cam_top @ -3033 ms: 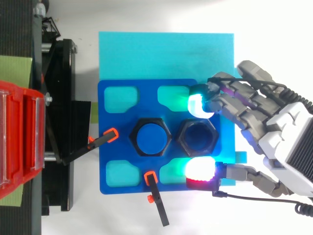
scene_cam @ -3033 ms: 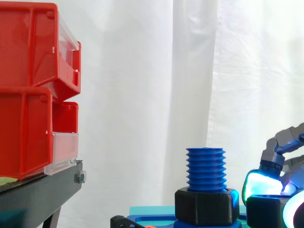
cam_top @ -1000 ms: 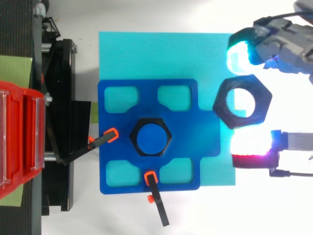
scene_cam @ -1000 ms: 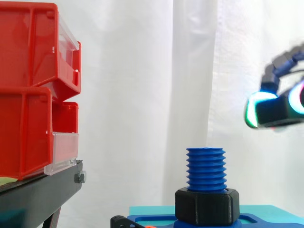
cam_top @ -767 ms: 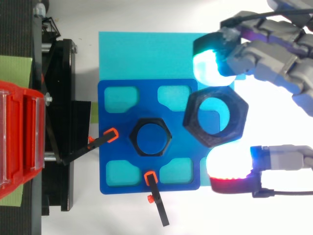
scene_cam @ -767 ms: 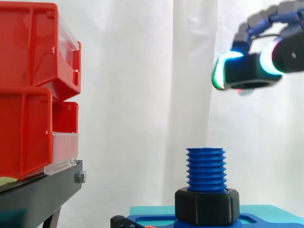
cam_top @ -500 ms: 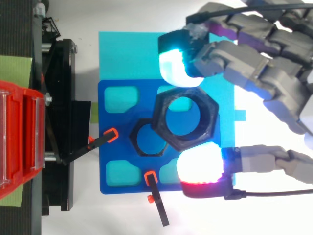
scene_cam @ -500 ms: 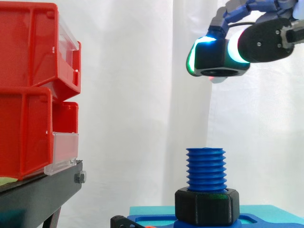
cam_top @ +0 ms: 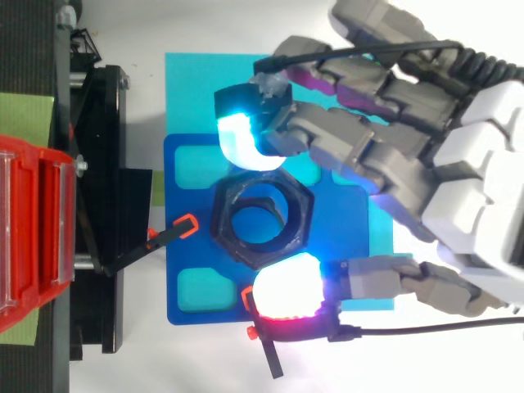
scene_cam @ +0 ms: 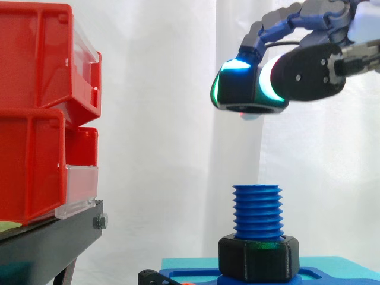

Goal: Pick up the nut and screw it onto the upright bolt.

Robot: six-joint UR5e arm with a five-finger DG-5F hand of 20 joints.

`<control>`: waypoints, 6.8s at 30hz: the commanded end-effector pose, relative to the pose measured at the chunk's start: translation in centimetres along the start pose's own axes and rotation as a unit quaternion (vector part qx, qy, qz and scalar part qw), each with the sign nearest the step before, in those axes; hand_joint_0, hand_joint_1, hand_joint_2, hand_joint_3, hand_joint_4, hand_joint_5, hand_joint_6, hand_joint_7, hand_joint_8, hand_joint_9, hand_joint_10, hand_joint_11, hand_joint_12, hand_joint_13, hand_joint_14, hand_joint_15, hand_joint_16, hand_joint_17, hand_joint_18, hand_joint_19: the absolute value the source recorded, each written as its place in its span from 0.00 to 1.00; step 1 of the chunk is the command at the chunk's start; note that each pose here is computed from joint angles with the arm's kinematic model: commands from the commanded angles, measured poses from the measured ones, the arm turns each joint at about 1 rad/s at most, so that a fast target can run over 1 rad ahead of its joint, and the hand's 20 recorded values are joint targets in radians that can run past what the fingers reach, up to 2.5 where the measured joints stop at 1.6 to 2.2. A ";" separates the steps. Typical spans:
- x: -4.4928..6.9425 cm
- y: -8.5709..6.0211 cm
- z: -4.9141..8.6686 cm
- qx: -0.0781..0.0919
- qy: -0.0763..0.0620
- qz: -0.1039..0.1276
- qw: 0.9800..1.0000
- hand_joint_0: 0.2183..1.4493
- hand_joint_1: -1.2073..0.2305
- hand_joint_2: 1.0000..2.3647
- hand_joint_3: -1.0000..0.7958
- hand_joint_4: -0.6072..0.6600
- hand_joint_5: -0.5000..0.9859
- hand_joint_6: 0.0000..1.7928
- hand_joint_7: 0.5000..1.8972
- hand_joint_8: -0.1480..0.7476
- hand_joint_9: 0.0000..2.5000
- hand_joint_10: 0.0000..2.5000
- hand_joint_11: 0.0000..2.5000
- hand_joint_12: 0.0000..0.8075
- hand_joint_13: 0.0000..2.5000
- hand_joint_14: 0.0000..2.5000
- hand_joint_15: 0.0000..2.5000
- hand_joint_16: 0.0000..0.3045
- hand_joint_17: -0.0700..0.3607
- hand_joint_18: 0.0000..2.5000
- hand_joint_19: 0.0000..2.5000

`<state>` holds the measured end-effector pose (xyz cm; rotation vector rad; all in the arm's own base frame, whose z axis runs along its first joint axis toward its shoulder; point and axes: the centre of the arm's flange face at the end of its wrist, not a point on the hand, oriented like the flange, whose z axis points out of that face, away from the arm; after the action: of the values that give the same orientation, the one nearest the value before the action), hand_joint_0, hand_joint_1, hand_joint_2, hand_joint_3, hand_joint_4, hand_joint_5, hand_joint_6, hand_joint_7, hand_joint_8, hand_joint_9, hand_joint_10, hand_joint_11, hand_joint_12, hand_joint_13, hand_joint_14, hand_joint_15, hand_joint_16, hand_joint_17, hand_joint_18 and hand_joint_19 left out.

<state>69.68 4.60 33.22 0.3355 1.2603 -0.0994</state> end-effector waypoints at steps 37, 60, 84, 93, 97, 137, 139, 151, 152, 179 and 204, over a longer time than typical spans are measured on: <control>2.3 -1.0 -1.1 0.001 0.060 0.041 0.997 0.30 0.41 0.00 0.30 0.65 0.23 0.48 0.40 0.52 0.29 0.00 0.03 0.41 0.23 0.00 0.00 0.13 0.36 0.15 0.00; 3.6 -1.2 -0.6 -0.001 0.049 0.043 0.998 0.29 0.41 0.00 0.30 0.65 0.23 0.48 0.38 0.52 0.29 0.00 0.03 0.41 0.23 0.00 0.00 0.13 0.36 0.15 0.00; 3.7 -1.2 -0.7 -0.001 0.052 0.041 0.998 0.30 0.41 0.00 0.30 0.65 0.23 0.48 0.38 0.52 0.29 0.00 0.03 0.41 0.23 0.00 0.00 0.12 0.36 0.15 0.00; 3.6 -1.1 -0.7 -0.002 0.050 0.042 0.998 0.29 0.41 0.00 0.30 0.65 0.23 0.48 0.39 0.52 0.29 0.00 0.03 0.41 0.23 0.00 0.00 0.12 0.36 0.15 0.00; 3.7 -1.0 -0.7 -0.003 0.050 0.042 0.998 0.29 0.41 0.00 0.30 0.65 0.23 0.48 0.38 0.52 0.29 0.00 0.03 0.41 0.23 0.00 0.00 0.12 0.36 0.15 0.00; 4.8 -1.4 -0.9 0.002 0.062 0.048 0.997 0.29 0.41 0.00 0.30 0.65 0.23 0.48 0.39 0.52 0.29 0.00 0.03 0.41 0.23 0.00 0.00 0.12 0.36 0.15 0.00; 4.8 -1.5 -0.9 0.003 0.064 0.048 0.997 0.29 0.41 0.00 0.30 0.65 0.23 0.48 0.38 0.52 0.29 0.00 0.03 0.41 0.23 0.00 0.00 0.12 0.36 0.15 0.00; 4.9 -1.6 -1.1 0.003 0.071 0.047 0.996 0.29 0.41 0.00 0.30 0.65 0.23 0.48 0.38 0.52 0.29 0.00 0.03 0.40 0.23 0.00 0.00 0.12 0.36 0.15 0.00; 4.9 -1.7 -1.1 0.003 0.072 0.046 0.996 0.29 0.41 0.00 0.30 0.65 0.23 0.48 0.38 0.52 0.29 0.00 0.03 0.40 0.23 0.00 0.00 0.12 0.36 0.15 0.00; 5.0 -1.9 -1.1 0.002 0.076 0.044 0.996 0.29 0.41 0.00 0.30 0.65 0.23 0.48 0.39 0.52 0.29 0.00 0.03 0.40 0.23 0.00 0.00 0.12 0.36 0.15 0.00; 3.1 -2.8 -0.4 0.007 0.063 0.063 0.996 0.29 0.41 0.00 0.30 0.65 0.23 0.48 0.38 0.52 0.29 0.00 0.03 0.40 0.23 0.00 0.00 0.12 0.36 0.15 0.00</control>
<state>69.63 2.62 29.01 0.4351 1.3695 0.0197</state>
